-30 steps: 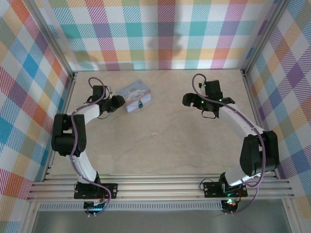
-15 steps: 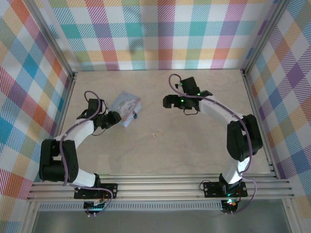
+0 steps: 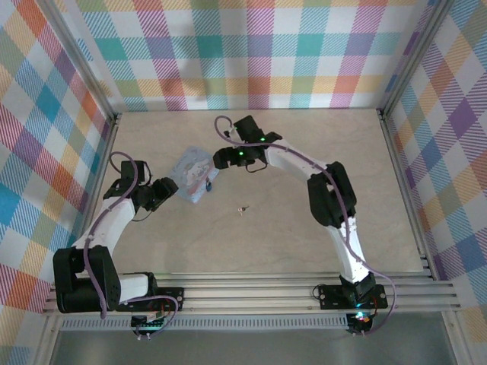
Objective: Unlock the padlock with the key
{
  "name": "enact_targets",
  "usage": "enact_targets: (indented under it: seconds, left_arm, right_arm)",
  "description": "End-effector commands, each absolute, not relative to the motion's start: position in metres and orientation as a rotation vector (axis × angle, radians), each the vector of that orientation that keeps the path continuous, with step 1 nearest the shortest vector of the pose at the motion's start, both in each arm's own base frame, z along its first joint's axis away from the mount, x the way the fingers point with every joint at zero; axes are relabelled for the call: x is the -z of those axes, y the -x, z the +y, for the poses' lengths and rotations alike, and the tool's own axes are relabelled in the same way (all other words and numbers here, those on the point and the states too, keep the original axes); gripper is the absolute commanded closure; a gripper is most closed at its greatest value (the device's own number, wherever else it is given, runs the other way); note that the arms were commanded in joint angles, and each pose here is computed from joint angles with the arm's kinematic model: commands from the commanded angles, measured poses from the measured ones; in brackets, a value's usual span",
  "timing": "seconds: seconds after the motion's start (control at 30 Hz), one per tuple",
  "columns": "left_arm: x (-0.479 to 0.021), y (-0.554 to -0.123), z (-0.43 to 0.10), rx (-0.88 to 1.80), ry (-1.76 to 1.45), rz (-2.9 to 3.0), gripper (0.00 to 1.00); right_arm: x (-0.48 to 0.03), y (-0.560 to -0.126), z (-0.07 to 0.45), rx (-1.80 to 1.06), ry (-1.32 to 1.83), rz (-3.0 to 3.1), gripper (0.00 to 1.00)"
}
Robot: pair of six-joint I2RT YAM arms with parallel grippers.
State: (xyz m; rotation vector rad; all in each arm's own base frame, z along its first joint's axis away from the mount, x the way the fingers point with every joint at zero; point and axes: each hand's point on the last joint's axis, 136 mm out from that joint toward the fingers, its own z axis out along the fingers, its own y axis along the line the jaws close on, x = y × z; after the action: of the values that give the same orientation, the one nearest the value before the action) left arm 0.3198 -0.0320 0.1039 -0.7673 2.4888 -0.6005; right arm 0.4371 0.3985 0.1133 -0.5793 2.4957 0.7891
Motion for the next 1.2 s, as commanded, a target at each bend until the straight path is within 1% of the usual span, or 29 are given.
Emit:
enact_targets:
  seconds: [0.0, 0.1, 0.23, 0.33, 0.4, 0.57, 0.7, 0.9, 1.17]
  left_arm:
    - [-0.105, -0.332, -0.038, 0.699, 0.781, 2.485, 0.43]
    - [-0.096, -0.336, -0.042, 0.729, 0.776, 2.508, 0.44]
    - [-0.083, -0.339, -0.043, 0.733, 0.772, 2.542, 0.49]
    - [-0.075, -0.341, -0.044, 0.737, 0.769, 2.571, 0.54]
    - [-0.073, -0.344, -0.045, 0.746, 0.772, 2.577, 0.56]
    - [-0.071, -0.354, -0.052, 0.775, 0.737, 2.598, 0.60]
    - [-0.071, -0.359, -0.062, 0.747, 0.677, 2.643, 0.60]
    - [-0.069, -0.373, -0.090, 0.751, 0.600, 2.688, 0.60]
    - [-0.071, -0.391, -0.157, 0.740, 0.442, 2.738, 0.60]
  right_arm:
    - [-0.115, -0.444, 0.420, -0.844, 0.626, 2.468, 0.17]
    - [-0.109, -0.456, 0.435, -0.867, 0.626, 2.456, 0.17]
    - [-0.094, -0.463, 0.446, -0.895, 0.639, 2.479, 0.22]
    - [-0.082, -0.464, 0.442, -0.853, 0.638, 2.503, 0.28]
    - [-0.077, -0.462, 0.438, -0.832, 0.648, 2.509, 0.30]
    - [-0.067, -0.451, 0.423, -0.769, 0.681, 2.527, 0.34]
    - [-0.061, -0.440, 0.412, -0.746, 0.699, 2.528, 0.36]
    - [-0.053, -0.421, 0.380, -0.643, 0.670, 2.576, 0.37]
    - [-0.050, -0.399, 0.311, -0.521, 0.497, 2.660, 0.36]
